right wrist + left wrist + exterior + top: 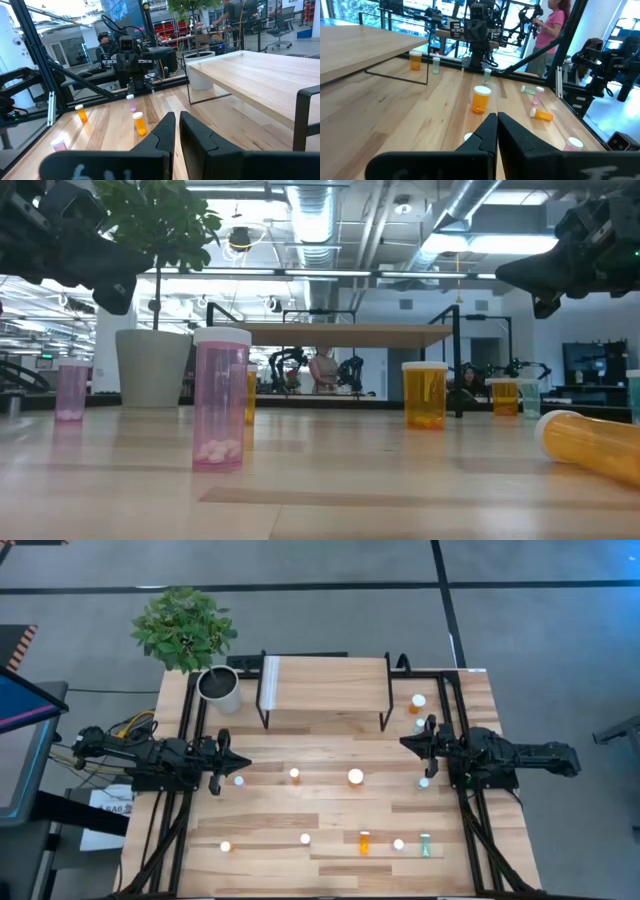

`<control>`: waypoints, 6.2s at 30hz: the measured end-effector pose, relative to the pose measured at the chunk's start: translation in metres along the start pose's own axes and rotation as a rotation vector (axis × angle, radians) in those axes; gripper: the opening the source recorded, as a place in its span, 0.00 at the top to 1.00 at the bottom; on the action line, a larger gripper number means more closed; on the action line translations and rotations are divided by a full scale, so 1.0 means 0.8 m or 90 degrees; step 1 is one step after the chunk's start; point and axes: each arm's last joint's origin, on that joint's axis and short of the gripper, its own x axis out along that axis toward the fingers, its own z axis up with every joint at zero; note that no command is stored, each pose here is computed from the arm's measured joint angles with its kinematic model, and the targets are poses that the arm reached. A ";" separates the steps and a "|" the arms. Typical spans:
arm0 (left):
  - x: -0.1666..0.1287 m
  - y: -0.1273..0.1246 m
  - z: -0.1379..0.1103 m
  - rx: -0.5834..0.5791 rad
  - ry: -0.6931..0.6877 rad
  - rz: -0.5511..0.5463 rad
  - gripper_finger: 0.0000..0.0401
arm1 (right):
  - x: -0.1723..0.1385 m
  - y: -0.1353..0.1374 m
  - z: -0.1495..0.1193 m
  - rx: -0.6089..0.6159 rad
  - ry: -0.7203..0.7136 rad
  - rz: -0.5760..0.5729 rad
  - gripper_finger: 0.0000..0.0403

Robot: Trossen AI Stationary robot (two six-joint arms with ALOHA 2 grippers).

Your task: Pick and place medicine bottles onto shelf by color

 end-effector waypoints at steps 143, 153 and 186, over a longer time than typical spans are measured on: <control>-0.007 0.007 0.030 -0.036 -0.096 0.207 1.00 | 0.000 0.000 0.000 0.000 0.000 0.000 0.87; -0.021 0.000 0.067 0.005 -0.027 0.196 1.00 | 0.000 0.000 0.000 0.000 0.000 0.000 0.87; 0.058 -0.025 0.097 0.118 0.307 0.232 1.00 | 0.000 0.000 0.000 0.000 0.000 0.000 0.87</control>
